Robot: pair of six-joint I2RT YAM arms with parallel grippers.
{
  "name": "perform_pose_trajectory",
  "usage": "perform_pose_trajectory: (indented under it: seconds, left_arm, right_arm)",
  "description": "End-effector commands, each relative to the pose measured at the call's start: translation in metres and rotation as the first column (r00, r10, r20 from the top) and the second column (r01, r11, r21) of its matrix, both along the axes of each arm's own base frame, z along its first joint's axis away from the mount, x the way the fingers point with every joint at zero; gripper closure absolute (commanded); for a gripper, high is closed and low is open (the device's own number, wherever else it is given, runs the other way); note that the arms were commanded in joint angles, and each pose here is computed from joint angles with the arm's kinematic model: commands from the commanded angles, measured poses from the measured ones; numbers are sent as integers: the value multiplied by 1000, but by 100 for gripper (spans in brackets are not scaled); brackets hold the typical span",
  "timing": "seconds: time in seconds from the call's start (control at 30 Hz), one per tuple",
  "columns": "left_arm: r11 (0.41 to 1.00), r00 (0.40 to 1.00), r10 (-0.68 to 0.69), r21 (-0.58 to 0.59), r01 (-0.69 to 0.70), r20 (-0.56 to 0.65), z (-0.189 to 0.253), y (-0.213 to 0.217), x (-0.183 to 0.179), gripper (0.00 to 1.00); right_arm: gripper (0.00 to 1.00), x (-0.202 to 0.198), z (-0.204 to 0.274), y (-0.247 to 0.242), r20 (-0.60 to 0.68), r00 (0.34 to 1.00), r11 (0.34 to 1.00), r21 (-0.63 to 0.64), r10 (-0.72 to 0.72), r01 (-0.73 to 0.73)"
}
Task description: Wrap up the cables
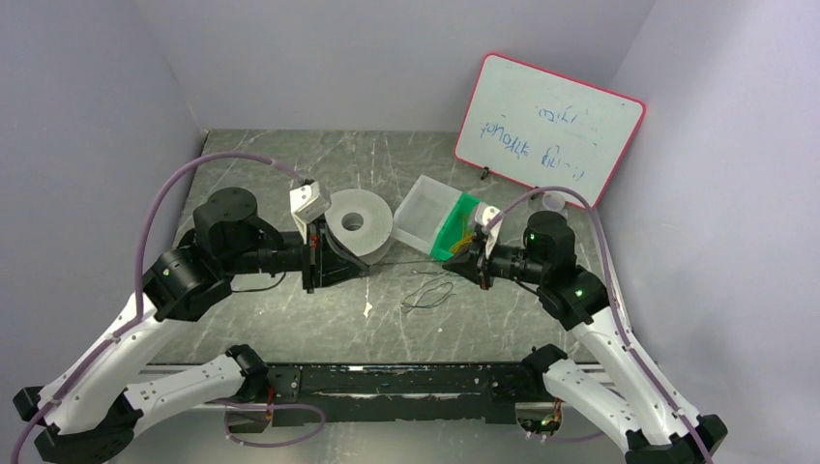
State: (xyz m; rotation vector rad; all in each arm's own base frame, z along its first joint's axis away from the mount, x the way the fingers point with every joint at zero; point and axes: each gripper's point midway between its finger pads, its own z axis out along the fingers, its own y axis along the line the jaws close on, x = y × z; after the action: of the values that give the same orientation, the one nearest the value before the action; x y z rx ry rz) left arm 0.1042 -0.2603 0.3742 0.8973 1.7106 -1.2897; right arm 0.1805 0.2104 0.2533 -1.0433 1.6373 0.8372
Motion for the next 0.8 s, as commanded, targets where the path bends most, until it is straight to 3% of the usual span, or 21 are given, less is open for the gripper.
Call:
perform_pose_trajectory:
  seconds: [0.0, 0.13, 0.37, 0.6, 0.77]
  left_arm:
    - [994, 995, -101, 42, 100, 19, 6, 18, -32, 93]
    - [990, 994, -110, 92, 110, -3, -5, 23, -36, 93]
    - [979, 986, -159, 119, 163, -47, -20, 19, -39, 93]
    - [975, 982, -171, 130, 180, -74, -28, 13, -36, 93]
    - [975, 981, -178, 125, 186, -72, -27, 10, -35, 93]
  right_arm:
    - [100, -22, -15, 1, 116, 976, 982, -68, 185, -178]
    - [99, -30, -17, 1, 152, 956, 967, -87, 250, -239]
    - [65, -26, 22, 6, 239, 942, 971, -37, 236, -234]
    - [54, -45, 74, 16, 308, 898, 936, 55, 314, -347]
    - [50, -49, 97, 25, 259, 905, 910, 157, 336, -383]
